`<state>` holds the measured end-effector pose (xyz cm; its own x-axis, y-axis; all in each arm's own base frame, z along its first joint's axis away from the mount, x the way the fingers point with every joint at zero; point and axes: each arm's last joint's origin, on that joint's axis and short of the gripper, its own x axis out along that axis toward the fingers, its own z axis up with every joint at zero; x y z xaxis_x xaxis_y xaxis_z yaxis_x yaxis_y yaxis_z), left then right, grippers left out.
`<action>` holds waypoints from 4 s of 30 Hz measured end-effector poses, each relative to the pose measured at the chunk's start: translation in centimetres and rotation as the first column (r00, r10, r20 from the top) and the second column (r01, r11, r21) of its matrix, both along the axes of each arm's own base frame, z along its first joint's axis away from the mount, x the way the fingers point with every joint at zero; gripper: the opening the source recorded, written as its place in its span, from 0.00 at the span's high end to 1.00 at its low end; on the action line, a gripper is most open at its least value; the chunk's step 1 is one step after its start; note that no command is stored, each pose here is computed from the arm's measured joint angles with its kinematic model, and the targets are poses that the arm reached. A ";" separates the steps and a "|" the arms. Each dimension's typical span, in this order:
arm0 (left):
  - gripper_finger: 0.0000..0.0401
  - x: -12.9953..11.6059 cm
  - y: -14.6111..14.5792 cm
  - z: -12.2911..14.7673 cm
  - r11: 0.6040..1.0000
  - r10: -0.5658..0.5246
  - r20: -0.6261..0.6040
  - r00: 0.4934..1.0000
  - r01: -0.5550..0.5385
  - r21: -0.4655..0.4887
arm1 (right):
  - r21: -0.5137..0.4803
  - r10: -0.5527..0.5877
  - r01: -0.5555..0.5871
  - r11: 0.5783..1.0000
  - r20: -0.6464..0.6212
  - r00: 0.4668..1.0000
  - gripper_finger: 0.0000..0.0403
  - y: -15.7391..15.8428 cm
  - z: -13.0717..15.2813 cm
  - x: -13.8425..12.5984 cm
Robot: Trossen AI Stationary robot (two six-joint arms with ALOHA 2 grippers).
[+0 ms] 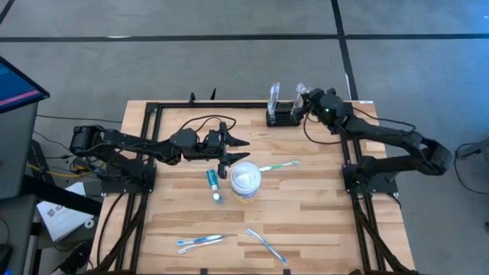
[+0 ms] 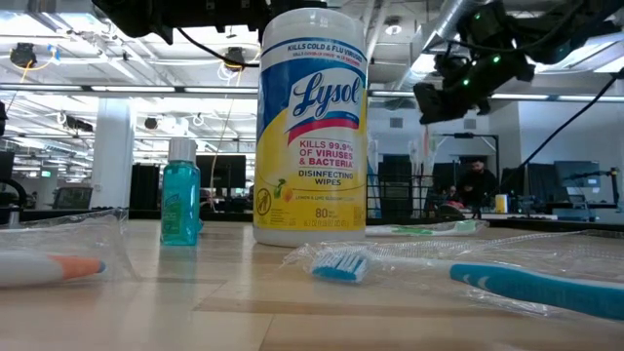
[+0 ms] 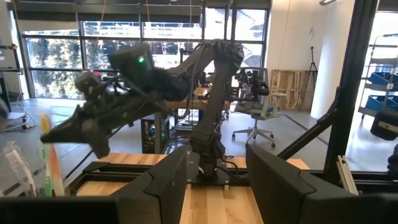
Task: Pick & Place toothbrushing station
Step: Put the top orange toothbrush into the black mesh organizer, then put the green toothbrush into the black mesh organizer
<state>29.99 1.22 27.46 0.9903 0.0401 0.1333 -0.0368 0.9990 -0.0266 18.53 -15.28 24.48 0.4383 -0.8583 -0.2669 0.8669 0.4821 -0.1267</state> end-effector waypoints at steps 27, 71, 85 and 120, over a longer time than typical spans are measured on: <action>0.61 0.0 0.0 0.0 1.000 0.000 -0.004 1.000 0.000 0.000 | 0.060 -0.021 0.018 0.998 0.048 0.999 0.99 -0.5 -5.7 -0.2; 0.61 0.0 0.0 0.0 1.000 0.000 -0.004 1.000 0.000 0.000 | -0.014 -0.020 0.022 1.000 0.110 0.994 0.57 1.5 -2.0 -2.2; 0.61 0.0 0.0 0.0 1.000 0.000 -0.004 1.000 0.000 0.000 | 0.025 0.343 -0.343 0.939 -0.018 0.939 0.61 7.8 -1.1 -2.1; 0.61 0.0 0.0 0.0 1.000 0.000 -0.004 1.000 0.000 0.000 | 0.618 0.616 -0.269 0.739 -0.457 0.642 0.57 12.5 -11.7 0.1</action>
